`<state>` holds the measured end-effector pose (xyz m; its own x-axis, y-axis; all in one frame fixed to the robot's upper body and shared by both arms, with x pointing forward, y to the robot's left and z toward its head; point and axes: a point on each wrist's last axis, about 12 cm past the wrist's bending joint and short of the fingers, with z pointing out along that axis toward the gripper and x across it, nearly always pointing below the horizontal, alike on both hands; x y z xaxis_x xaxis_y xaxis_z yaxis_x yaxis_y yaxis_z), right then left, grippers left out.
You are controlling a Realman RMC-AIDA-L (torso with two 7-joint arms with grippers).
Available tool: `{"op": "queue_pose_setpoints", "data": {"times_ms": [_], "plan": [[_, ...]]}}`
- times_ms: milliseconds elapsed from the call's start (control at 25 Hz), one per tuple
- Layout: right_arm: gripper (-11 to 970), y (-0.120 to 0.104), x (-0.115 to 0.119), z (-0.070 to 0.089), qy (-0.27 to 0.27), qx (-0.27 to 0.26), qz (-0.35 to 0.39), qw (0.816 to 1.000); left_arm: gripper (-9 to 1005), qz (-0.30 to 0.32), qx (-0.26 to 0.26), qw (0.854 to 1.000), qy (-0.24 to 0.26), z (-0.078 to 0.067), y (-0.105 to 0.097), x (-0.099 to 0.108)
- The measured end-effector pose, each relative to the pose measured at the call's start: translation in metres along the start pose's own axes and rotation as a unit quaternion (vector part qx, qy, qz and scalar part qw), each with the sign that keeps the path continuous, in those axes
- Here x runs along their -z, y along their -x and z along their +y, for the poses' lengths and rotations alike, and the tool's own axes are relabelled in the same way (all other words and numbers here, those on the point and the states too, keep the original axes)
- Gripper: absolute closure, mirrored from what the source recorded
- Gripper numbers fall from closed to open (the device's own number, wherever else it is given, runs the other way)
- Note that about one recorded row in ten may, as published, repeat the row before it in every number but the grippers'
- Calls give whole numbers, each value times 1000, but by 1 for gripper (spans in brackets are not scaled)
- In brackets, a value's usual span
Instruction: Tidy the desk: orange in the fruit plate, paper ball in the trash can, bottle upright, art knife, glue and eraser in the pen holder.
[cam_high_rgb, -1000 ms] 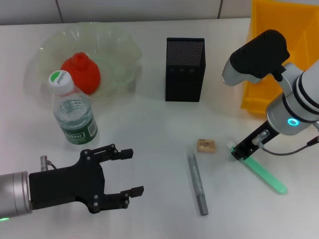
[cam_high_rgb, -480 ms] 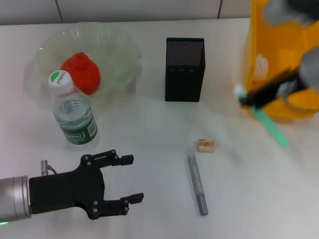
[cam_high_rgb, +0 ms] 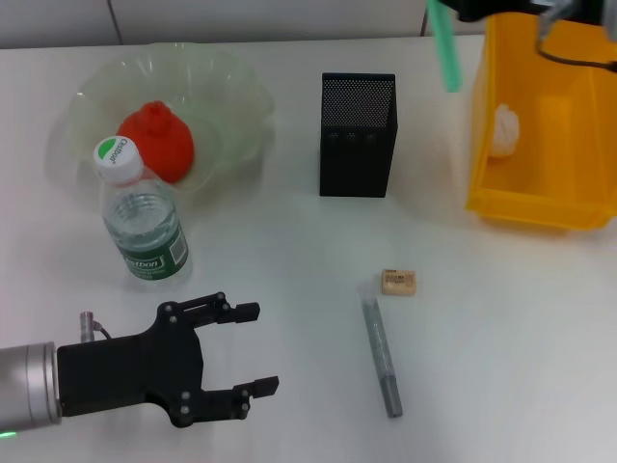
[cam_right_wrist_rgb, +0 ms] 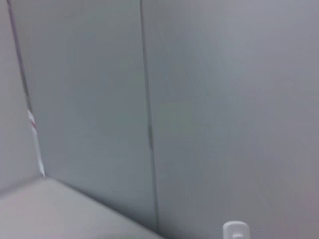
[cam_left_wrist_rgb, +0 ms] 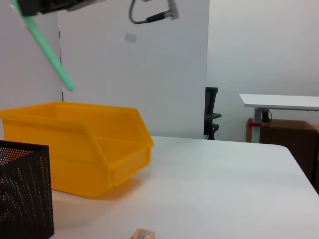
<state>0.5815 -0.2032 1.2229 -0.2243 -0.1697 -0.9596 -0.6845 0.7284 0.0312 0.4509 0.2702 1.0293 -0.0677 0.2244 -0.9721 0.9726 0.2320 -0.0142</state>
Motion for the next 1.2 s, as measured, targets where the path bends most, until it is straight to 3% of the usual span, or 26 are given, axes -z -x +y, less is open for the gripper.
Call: {"op": "queue_pose_setpoints", "data": {"times_ms": [120, 200, 520, 960, 1120, 1200], "plan": [[793, -6, -12, -4, 18, -7, -22, 1000, 211, 0, 0, 1000, 0, 0, 0, 0], [793, -22, -33, -8, 43, -21, -48, 998, 211, 1, 0, 1000, 1, 0, 0, 0], [793, -56, -63, -13, 57, -21, -74, 995, 211, 2, 1, 1000, 2, 0, -1, 1], [772, -77, -72, -13, 59, -13, -56, 997, 211, 2, 1, 1000, 2, 0, -1, 2], [650, -77, -67, -13, 60, -15, -61, 996, 211, 2, 2, 1000, 2, -1, -1, 2], [651, -74, -60, -13, 65, -14, -71, 995, 211, 2, 2, 1000, 3, -1, -1, 2]]}}
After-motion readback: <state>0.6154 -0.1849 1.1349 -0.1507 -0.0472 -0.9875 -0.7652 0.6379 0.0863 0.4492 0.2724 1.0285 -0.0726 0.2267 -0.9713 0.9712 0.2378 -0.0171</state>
